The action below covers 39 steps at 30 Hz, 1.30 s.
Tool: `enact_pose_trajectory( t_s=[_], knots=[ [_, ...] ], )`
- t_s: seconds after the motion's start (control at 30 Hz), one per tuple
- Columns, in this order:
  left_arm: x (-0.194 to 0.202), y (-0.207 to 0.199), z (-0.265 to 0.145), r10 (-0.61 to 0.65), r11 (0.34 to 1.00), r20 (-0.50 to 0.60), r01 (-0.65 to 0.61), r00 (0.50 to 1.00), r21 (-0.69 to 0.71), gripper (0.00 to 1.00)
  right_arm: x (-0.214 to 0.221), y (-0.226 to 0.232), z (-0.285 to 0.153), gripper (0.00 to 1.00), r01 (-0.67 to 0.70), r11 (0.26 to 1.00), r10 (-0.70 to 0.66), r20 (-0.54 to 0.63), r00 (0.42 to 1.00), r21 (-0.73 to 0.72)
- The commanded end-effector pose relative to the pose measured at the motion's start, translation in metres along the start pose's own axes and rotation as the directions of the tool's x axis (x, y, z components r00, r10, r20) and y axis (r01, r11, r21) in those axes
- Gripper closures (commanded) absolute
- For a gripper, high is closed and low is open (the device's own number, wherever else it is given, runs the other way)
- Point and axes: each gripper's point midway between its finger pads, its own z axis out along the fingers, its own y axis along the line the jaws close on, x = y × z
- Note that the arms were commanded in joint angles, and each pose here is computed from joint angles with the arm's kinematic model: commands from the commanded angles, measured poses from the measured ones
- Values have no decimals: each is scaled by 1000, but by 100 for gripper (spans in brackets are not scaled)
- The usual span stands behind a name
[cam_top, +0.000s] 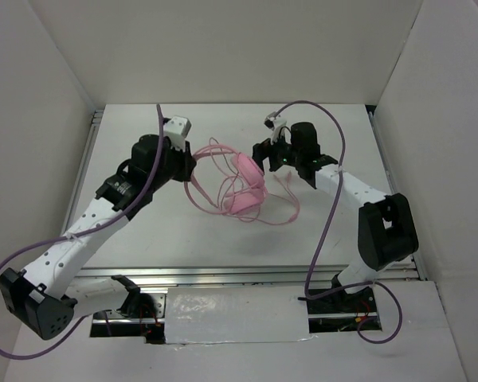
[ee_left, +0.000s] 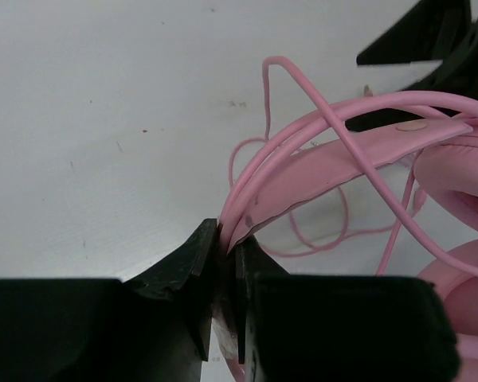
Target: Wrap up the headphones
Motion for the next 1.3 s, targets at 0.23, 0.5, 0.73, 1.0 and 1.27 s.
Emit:
enact_pose_trajectory(
  t_s=[0.23,0.5,0.73,1.0,1.27],
  knots=[
    [-101,1,-15,-124,992,132,128,983,-20,100,13,50,13,0,-34,984,45,61,997,-176],
    [-140,-6,-34,-137,990,161,131,977,50,100,40,32,45,0,-118,983,116,-18,993,-138],
    [-157,-3,-42,-164,983,181,146,970,111,100,38,36,71,37,-240,961,237,-40,971,-134],
    [-115,6,-38,-221,973,133,208,966,104,100,-26,-38,57,100,-328,945,326,112,939,2],
    [-97,15,-38,-261,963,129,250,957,99,100,-64,-143,-15,100,-515,829,440,314,842,220]
  ],
)
